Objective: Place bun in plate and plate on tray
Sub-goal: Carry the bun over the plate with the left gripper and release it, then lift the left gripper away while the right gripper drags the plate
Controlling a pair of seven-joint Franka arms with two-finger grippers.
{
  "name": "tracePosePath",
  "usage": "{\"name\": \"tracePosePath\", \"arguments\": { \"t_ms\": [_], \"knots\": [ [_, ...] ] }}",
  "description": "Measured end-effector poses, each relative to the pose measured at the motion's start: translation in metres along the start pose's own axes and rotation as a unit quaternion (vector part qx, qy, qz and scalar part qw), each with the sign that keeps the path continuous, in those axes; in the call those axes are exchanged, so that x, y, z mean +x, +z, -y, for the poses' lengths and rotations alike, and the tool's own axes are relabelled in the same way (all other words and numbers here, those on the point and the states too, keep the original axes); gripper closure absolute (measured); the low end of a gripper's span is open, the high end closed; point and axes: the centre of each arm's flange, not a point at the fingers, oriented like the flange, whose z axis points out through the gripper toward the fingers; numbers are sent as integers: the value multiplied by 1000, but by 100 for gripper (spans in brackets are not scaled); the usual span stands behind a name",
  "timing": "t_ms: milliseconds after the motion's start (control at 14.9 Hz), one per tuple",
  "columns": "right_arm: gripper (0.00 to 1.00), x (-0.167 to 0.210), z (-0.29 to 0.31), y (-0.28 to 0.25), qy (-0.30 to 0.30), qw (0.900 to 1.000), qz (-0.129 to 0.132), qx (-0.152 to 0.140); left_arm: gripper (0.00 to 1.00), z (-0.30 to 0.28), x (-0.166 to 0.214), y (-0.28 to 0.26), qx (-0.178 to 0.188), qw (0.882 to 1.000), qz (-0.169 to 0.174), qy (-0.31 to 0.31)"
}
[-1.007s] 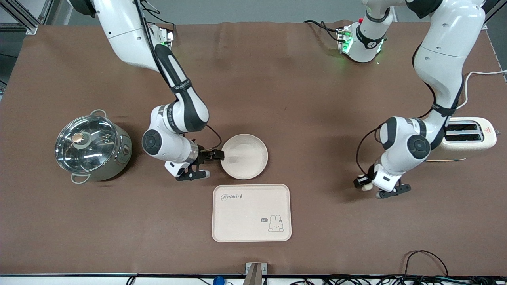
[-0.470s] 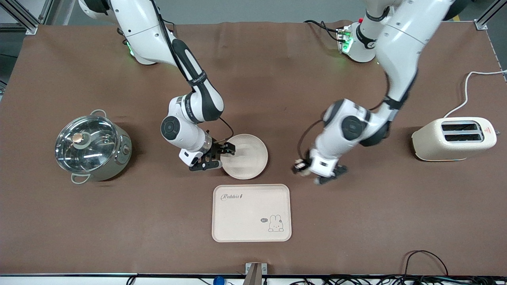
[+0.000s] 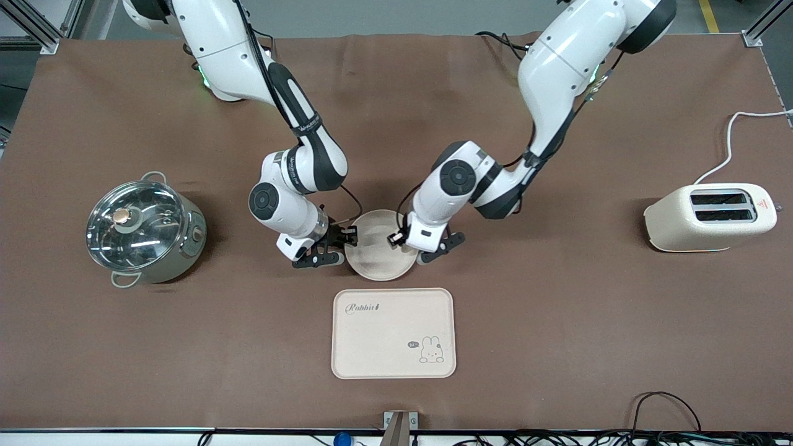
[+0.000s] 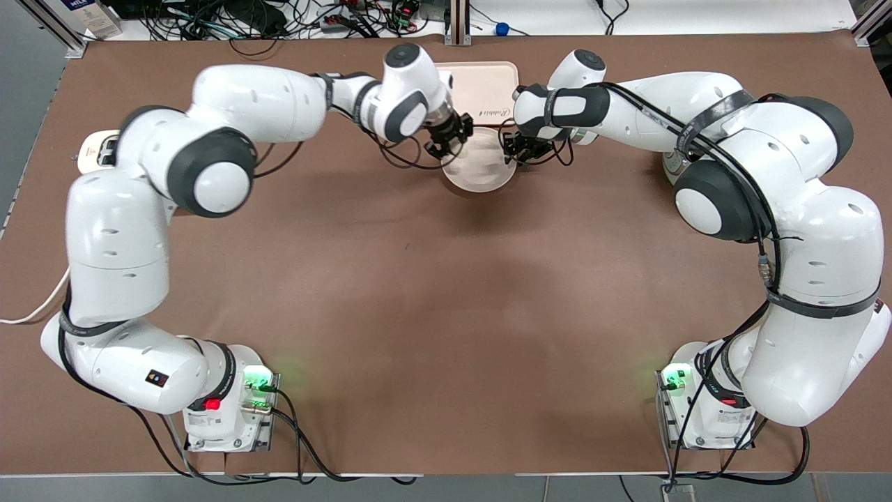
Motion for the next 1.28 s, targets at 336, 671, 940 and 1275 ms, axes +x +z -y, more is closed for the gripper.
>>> {"name": "tracePosePath", "arguments": {
  "t_ms": [336,671,940,1275],
  "knots": [
    [96,0,1,0,0,1000,-1,1,49,0,-7,37,-18,999,-11,-38],
    [96,2,1,-4,-3,1000,-4,2,2,-16,-2,16,-38,997,-17,-63],
    [96,13,0,-42,-1,1000,-2,20,0,-33,14,-52,-16,997,-28,-74],
    [96,31,-3,-89,9,999,-25,42,0,-7,97,-251,38,995,-72,-63]
  ]
}}
